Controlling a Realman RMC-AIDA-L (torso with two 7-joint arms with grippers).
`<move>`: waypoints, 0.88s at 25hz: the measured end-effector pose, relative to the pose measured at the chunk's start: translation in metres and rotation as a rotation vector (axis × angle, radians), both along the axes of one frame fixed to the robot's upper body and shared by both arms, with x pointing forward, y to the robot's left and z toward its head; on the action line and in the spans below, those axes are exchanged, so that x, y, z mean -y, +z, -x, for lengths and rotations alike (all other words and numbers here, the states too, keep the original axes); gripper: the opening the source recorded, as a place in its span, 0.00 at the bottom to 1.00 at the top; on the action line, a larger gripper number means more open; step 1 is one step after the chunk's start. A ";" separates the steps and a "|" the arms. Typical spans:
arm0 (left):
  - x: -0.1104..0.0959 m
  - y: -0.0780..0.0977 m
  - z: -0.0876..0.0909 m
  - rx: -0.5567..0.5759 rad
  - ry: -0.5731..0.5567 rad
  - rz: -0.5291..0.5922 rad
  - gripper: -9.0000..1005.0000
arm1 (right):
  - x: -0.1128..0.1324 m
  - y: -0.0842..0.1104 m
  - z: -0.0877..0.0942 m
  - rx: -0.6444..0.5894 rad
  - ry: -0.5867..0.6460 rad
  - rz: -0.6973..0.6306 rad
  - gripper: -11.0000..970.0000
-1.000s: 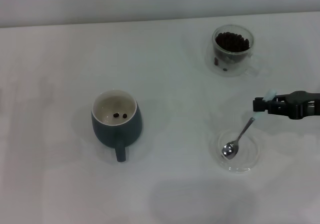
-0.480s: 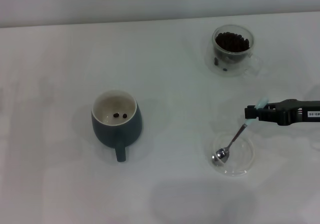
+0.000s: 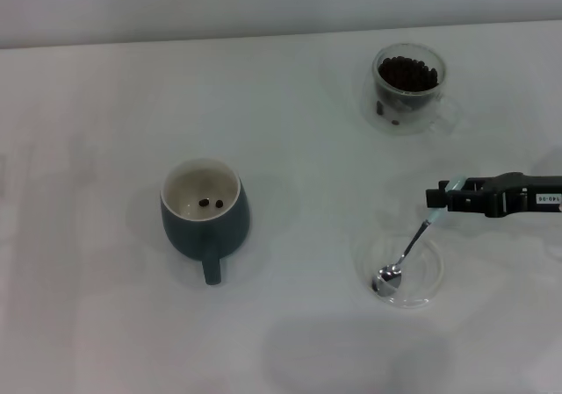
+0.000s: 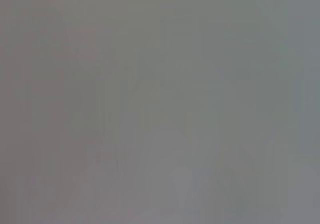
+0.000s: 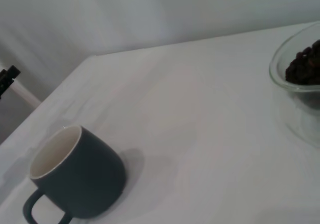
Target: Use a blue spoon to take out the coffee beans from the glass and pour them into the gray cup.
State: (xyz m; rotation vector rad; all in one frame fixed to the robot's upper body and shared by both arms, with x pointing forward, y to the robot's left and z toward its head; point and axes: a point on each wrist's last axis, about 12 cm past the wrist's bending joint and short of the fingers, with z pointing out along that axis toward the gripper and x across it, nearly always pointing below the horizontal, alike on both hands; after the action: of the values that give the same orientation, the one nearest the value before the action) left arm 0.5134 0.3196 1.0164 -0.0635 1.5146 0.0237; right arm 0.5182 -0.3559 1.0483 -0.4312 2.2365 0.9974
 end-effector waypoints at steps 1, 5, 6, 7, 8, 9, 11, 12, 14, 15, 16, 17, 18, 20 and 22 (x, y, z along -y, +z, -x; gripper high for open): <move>0.000 0.000 0.000 0.000 0.000 0.000 0.68 | 0.000 0.001 -0.001 0.006 -0.004 0.000 0.43; 0.000 0.000 0.000 0.000 0.002 0.001 0.68 | 0.007 0.006 -0.005 0.042 -0.047 -0.016 0.56; 0.000 0.000 0.001 0.000 0.003 0.001 0.68 | 0.009 0.008 -0.005 0.054 -0.062 -0.019 0.57; -0.001 0.000 0.001 0.000 0.003 0.001 0.68 | 0.013 0.010 -0.006 0.071 -0.079 -0.022 0.58; -0.001 0.000 0.000 0.000 0.003 0.001 0.68 | 0.017 0.012 -0.007 0.089 -0.096 -0.024 0.59; -0.001 0.000 0.000 0.000 0.004 0.001 0.68 | 0.021 0.014 -0.008 0.110 -0.114 -0.025 0.60; -0.001 0.000 0.000 0.000 0.004 0.002 0.68 | 0.027 0.018 -0.009 0.141 -0.148 -0.030 0.62; -0.001 0.000 0.000 0.001 0.004 0.002 0.68 | 0.031 0.019 -0.009 0.160 -0.171 -0.034 0.63; 0.000 0.000 0.000 0.003 0.004 0.002 0.68 | 0.040 0.023 -0.009 0.211 -0.227 -0.040 0.65; 0.000 0.001 0.000 0.004 0.004 0.002 0.68 | 0.044 0.025 -0.009 0.238 -0.256 -0.043 0.66; 0.000 0.001 0.000 0.005 0.004 0.002 0.68 | 0.048 0.026 -0.010 0.283 -0.302 -0.050 0.69; 0.000 0.001 0.000 0.006 0.004 0.002 0.68 | 0.052 0.027 -0.010 0.336 -0.356 -0.055 0.73; 0.000 0.001 0.000 0.007 0.005 0.002 0.68 | 0.054 0.028 -0.010 0.378 -0.400 -0.056 0.76; 0.000 0.001 -0.001 0.010 0.005 0.003 0.68 | 0.056 0.026 -0.008 0.513 -0.519 -0.034 0.83; 0.001 0.003 -0.003 0.016 0.002 0.006 0.68 | 0.052 0.022 -0.005 0.641 -0.613 0.008 0.85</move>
State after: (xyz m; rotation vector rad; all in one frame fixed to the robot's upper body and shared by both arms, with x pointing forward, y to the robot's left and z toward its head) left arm 0.5166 0.3187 1.0194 -0.0693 1.4983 0.0202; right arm 0.5233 -0.4079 1.0702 -0.0335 1.6239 0.4368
